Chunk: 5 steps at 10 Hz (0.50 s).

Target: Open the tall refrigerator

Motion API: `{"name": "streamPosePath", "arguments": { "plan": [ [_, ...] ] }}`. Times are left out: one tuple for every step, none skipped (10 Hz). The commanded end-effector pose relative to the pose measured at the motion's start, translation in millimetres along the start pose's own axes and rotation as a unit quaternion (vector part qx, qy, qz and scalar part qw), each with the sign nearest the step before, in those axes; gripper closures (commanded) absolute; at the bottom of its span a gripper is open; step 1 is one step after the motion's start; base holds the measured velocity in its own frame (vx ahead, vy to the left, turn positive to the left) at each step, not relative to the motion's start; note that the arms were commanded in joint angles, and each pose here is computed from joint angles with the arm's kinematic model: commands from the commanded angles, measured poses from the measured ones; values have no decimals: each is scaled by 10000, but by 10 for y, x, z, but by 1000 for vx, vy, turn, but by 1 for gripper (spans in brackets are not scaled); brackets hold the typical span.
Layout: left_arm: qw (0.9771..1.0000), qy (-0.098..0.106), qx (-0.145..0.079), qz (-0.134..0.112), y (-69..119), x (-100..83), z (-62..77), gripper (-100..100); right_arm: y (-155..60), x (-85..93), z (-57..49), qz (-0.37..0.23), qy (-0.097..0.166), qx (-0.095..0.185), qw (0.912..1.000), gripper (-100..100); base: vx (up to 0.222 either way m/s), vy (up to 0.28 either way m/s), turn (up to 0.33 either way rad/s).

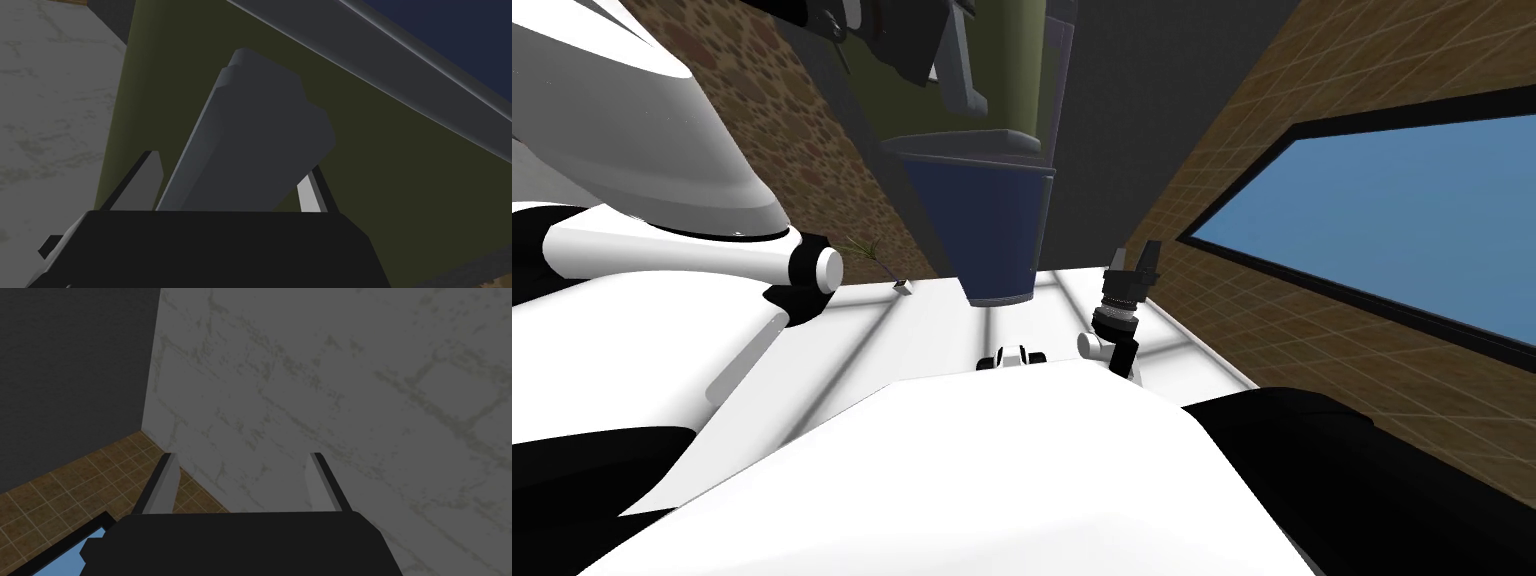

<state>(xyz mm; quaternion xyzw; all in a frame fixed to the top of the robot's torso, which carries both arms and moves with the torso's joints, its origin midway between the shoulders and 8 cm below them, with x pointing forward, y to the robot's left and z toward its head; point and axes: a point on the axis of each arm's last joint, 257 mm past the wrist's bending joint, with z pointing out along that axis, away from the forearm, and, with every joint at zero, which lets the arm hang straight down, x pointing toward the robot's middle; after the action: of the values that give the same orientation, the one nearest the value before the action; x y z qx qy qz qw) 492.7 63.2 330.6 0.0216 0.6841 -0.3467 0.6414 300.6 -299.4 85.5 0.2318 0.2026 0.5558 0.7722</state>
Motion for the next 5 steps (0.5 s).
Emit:
{"name": "streamPosePath", "arguments": {
  "plan": [
    [9995,182,273,-41,-193,127,-30,100,1,0,0,-1,0,-1,10000,0,-34,276,-70],
    [9995,182,273,-41,-193,127,-30,100,0,0,0,-1,1,-1,10000,0,-21,220,-67],
    [9988,273,408,-61,-289,191,-49,100,0,0,0,-1,1,0,10000,0,-75,222,-33],
    [9988,273,408,-61,-289,191,-49,100,0,0,0,-1,1,0,10000,0,-39,215,-33],
    [9978,364,543,-79,-384,254,-72,100,0,0,0,-1,1,0,10000,0,-24,250,-42]
  ]
}}
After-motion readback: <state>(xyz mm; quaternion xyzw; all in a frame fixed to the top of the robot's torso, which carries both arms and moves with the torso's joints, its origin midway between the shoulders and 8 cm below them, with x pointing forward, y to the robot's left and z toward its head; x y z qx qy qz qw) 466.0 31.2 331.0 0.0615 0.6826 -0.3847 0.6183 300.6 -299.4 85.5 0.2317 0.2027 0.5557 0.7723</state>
